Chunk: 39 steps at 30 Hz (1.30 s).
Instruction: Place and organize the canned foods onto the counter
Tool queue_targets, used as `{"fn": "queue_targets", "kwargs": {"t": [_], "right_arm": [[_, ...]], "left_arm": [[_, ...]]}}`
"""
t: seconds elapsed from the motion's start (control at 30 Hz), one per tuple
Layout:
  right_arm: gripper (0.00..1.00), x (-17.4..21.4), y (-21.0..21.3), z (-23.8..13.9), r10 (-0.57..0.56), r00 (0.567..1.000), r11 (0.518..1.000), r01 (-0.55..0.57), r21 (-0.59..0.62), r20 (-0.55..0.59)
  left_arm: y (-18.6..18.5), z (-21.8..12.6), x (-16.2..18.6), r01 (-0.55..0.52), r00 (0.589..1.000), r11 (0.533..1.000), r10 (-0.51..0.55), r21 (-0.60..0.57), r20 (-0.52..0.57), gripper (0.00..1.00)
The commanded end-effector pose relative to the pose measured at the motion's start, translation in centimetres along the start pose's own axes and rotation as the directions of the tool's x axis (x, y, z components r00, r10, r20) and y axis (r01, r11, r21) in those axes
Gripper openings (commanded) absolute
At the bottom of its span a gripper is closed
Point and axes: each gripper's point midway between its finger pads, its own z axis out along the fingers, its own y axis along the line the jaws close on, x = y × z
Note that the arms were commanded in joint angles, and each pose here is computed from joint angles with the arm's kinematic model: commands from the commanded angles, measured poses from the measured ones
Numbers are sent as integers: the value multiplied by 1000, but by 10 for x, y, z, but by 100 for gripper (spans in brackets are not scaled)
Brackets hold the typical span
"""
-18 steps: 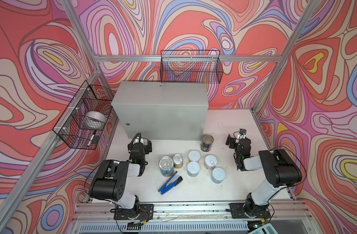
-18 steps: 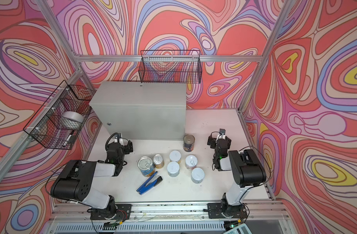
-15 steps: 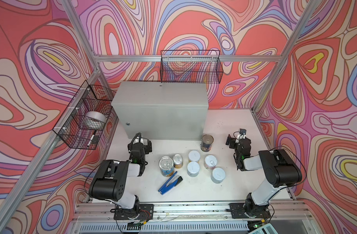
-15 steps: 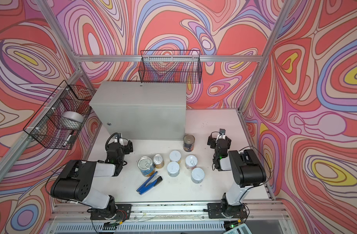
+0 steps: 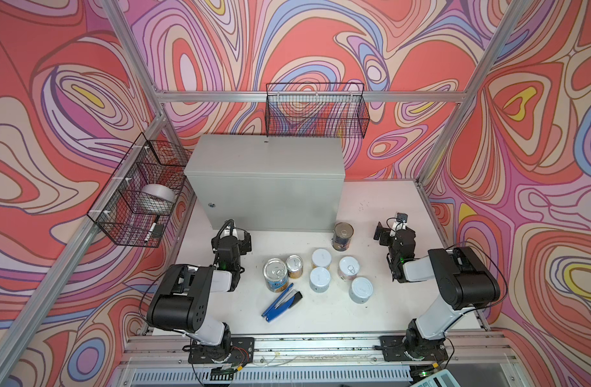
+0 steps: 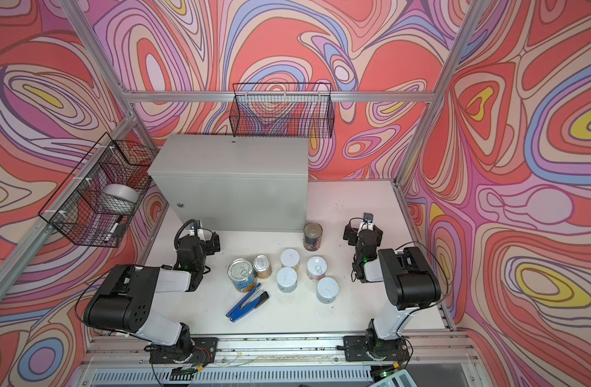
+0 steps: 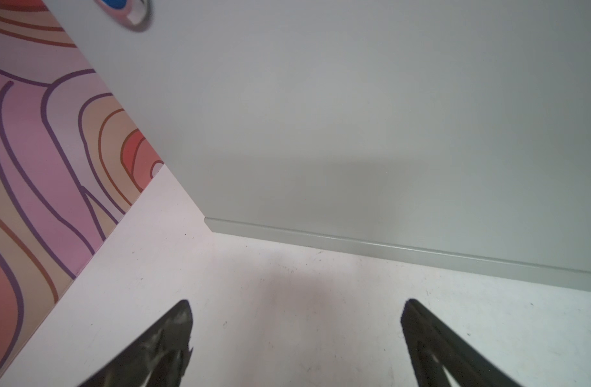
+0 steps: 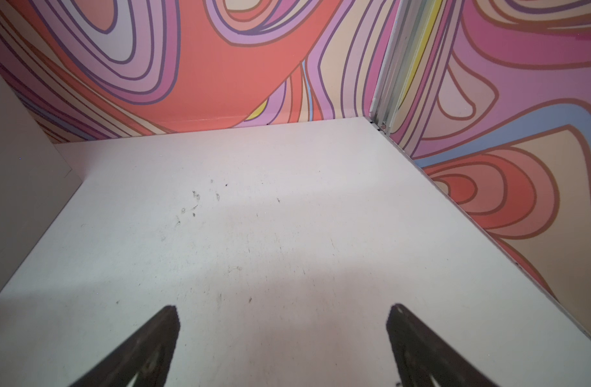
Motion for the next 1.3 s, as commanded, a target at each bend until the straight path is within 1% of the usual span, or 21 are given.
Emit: {"fn": "queue_targets", "kwargs": {"t": [0.0, 0.27, 0.37, 0.47, 0.53, 0.6, 0.67, 0.8, 0.93, 1.03, 1.13, 1.27], "right_arm": [[99, -2, 0, 3, 7, 1000, 1000, -7, 0, 3], [99, -1, 0, 3, 9, 1000, 1000, -9, -2, 1], [98, -6, -4, 1, 8, 1000, 1000, -8, 21, 23], [98, -18, -7, -6, 16, 1000, 999, -17, 38, 27], [99, -30, -17, -11, 32, 999, 995, -35, 97, 25], [98, -46, -30, -17, 71, 997, 982, -75, 172, 31], [98, -61, -33, -22, 96, 994, 978, -103, 181, 44], [99, -74, -24, -24, 112, 993, 983, -105, 151, -39], [98, -84, -17, -33, 141, 986, 985, -131, 108, -92], [98, -88, -5, -44, 178, 975, 984, -175, 36, -135], [98, -92, 9, -55, 218, 961, 973, -228, -41, -168], [99, -92, 34, -66, 218, 944, 950, -263, -166, -249]], "left_arm": [[1, 0, -5, 11, 1000, 1000, -11, 0, 29, 100], [1, 0, -5, 11, 1000, 1000, -11, 0, 29, 100], [1, 0, -5, 11, 1000, 1000, -11, 1, 29, 100], [1, 0, -5, 11, 1000, 1000, -11, 0, 29, 100], [1, 0, -5, 11, 1000, 1000, -11, 1, 29, 100], [1, 0, -5, 12, 1000, 1000, -12, 2, 28, 100], [1, 0, -6, 11, 999, 1000, -11, 1, 30, 100], [1, 0, -5, 11, 1000, 1000, -11, 0, 29, 100], [1, 0, -5, 11, 1000, 1000, -11, 1, 29, 100], [1, 0, -5, 11, 1000, 1000, -11, 1, 29, 100], [1, 0, -5, 11, 1000, 1000, -11, 1, 28, 100], [1, 0, -5, 12, 1000, 1000, -12, 2, 28, 100]]}}
